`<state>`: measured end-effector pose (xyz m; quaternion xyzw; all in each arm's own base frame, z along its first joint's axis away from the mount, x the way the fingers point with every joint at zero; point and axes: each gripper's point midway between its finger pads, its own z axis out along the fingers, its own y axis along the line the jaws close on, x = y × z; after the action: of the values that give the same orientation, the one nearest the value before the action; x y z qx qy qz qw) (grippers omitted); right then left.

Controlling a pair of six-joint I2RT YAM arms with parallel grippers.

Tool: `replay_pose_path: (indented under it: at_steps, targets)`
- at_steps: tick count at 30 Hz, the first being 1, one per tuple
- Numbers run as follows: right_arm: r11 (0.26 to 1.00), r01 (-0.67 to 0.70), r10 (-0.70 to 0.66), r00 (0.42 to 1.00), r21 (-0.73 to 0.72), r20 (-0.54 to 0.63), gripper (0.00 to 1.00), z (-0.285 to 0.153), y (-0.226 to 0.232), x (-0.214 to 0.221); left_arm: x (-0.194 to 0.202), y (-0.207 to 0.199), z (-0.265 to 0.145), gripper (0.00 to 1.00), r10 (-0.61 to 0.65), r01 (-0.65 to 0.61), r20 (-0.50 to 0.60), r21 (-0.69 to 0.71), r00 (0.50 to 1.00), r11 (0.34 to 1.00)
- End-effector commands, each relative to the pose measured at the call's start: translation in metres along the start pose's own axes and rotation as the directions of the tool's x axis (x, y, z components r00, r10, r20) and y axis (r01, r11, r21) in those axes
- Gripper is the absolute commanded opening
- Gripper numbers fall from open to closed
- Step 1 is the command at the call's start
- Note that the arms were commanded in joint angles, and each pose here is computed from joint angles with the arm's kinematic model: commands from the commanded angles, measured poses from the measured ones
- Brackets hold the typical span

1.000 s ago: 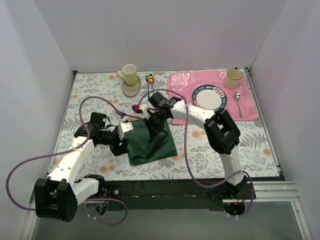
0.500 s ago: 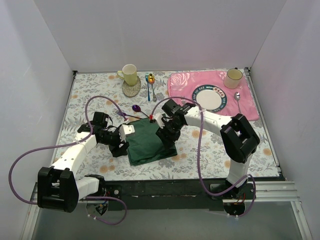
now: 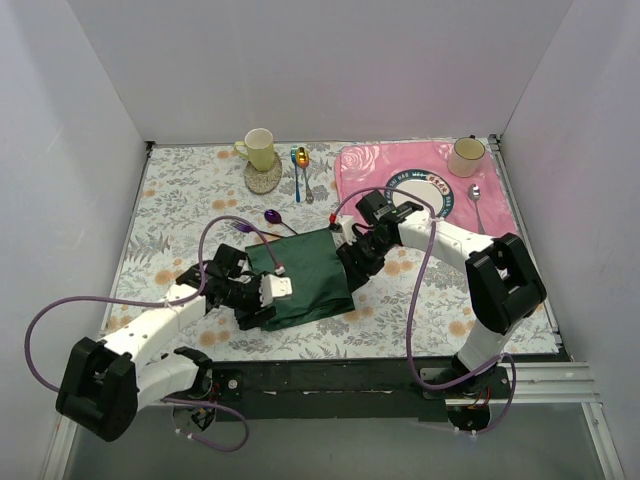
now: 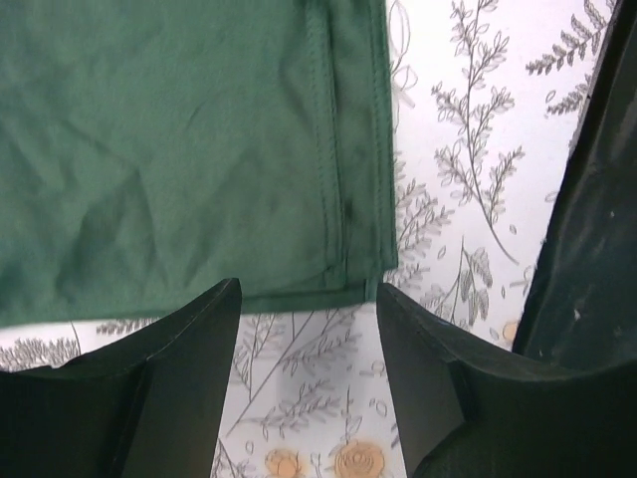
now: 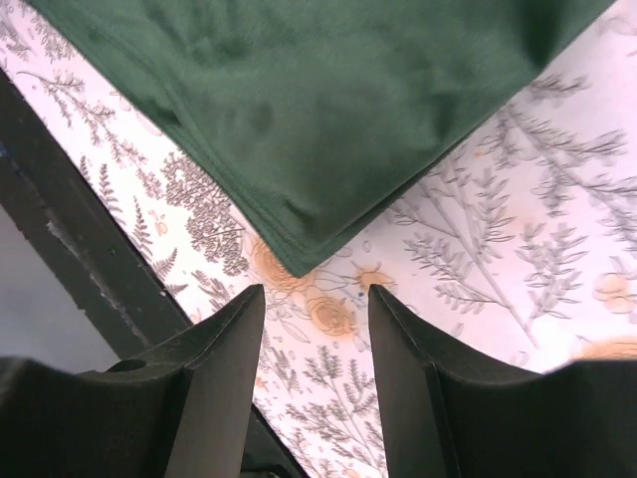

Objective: Fold the napkin into a case and place the utensils inside
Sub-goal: Smooth out the square-folded napkin at the center of the board.

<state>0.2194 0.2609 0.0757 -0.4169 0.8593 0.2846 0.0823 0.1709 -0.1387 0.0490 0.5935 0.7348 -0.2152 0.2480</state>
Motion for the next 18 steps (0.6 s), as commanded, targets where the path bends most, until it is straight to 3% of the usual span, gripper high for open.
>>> replay_pose_path:
  at_steps: [1,8,18]
  targets:
    - [0.998,-0.042,0.044,0.998,-0.05,0.039,0.54,0.0,0.017,0.0,-0.023,0.018,0.005,0.55,0.071,-0.065,0.031,-0.162,0.997,0.985]
    - [0.993,-0.082,0.086,0.996,-0.086,0.04,0.5,0.009,0.019,-0.001,-0.031,0.003,0.017,0.55,0.217,-0.213,0.004,-0.16,0.976,0.964]
    - [0.991,-0.11,0.111,0.994,-0.082,0.01,0.5,0.021,0.016,0.004,-0.036,-0.002,0.032,0.53,0.25,-0.25,-0.014,-0.145,0.968,0.957]
